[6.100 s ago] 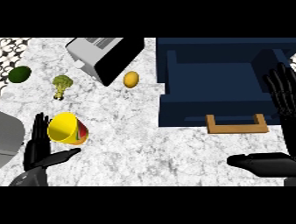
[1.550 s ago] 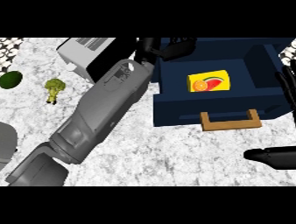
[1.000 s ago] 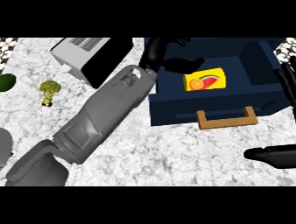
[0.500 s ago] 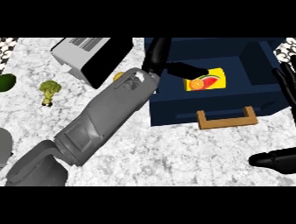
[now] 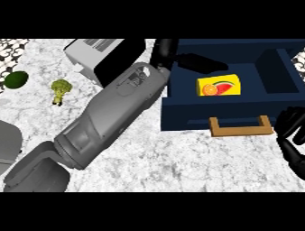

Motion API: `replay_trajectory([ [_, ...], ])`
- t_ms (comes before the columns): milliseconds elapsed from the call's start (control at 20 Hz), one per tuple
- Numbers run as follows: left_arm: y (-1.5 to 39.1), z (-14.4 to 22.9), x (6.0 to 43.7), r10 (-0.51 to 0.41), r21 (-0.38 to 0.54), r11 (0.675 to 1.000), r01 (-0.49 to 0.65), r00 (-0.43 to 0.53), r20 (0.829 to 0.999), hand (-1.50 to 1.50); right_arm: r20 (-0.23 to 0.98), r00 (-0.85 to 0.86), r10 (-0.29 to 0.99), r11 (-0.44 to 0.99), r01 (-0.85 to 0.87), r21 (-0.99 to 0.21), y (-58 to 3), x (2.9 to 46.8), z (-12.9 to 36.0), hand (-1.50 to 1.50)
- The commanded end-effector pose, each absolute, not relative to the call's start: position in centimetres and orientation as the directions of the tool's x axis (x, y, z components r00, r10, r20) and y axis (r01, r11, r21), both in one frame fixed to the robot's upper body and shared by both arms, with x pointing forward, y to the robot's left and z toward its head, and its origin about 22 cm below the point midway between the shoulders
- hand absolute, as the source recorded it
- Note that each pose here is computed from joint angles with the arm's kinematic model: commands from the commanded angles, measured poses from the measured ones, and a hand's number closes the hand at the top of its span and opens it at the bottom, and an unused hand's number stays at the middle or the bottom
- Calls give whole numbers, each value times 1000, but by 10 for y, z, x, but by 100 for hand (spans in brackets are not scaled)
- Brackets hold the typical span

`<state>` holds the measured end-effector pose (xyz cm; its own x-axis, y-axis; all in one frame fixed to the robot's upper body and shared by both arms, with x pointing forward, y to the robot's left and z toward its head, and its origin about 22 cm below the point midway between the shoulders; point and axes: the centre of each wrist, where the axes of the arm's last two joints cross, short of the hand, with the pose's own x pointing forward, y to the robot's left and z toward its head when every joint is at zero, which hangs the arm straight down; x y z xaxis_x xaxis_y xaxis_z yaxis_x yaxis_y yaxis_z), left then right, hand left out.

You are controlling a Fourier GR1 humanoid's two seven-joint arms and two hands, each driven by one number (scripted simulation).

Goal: Pick up the cup, place it into the drawer and close the drawer

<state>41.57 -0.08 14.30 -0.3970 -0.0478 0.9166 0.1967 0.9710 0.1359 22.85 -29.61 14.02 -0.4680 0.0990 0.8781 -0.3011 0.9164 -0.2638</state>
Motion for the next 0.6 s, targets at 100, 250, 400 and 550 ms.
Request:
replay_trajectory([
  [100,8,152,416,27,49,981,188,-380,924,-150,852,-453,262,848,-314,-428,-286,226,147,150],
  [250,41,155,424,31,34,984,176,-356,934,-150,815,-450,364,820,-259,-510,-288,213,149,150],
  [400,55,173,423,40,17,988,152,-365,930,-150,798,-444,408,804,-239,-544,-276,220,143,150],
  [550,84,160,418,54,-2,989,145,-353,934,-150,788,-413,457,798,-202,-568,-259,226,122,150],
])
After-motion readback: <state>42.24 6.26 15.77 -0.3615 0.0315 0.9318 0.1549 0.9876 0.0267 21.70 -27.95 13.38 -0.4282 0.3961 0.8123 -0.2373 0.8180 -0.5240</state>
